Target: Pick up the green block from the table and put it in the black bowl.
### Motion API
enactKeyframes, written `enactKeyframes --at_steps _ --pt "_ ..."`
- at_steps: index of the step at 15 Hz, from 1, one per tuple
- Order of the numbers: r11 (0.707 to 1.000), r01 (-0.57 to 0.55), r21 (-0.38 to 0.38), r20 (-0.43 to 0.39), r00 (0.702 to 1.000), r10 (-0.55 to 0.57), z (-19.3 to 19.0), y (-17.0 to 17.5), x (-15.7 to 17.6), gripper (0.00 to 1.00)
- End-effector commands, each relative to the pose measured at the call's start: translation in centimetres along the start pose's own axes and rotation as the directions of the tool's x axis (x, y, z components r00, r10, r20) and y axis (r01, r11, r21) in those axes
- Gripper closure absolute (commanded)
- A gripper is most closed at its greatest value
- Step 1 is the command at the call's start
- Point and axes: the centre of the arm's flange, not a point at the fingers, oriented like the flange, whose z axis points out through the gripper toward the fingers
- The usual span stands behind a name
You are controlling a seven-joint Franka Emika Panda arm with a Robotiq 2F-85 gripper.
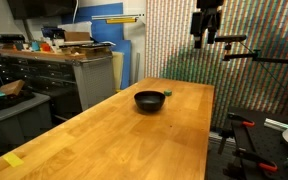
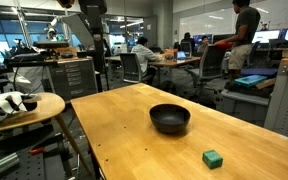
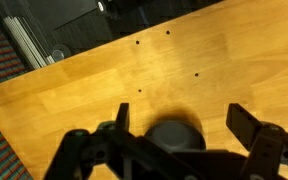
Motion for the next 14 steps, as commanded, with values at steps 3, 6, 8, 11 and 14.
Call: enactKeyframes --at_steps 3,6,8,11,14 --pt "0.997 -0.061 0.039 -0.062 0.996 0.064 0.7 2.9 6.3 0.00" --pt "0.995 -0.086 0.040 -0.071 0.994 0.089 2.4 4.5 9.2 0.00" --pt "0.994 -0.102 0.043 -0.074 0.992 0.105 3.6 5.4 11.0 0.00" --pt "0.993 -0.113 0.044 -0.081 0.990 0.117 5.4 6.7 13.8 0.00" --pt "0.993 -0.108 0.048 -0.073 0.991 0.111 7.4 7.9 16.6 0.00"
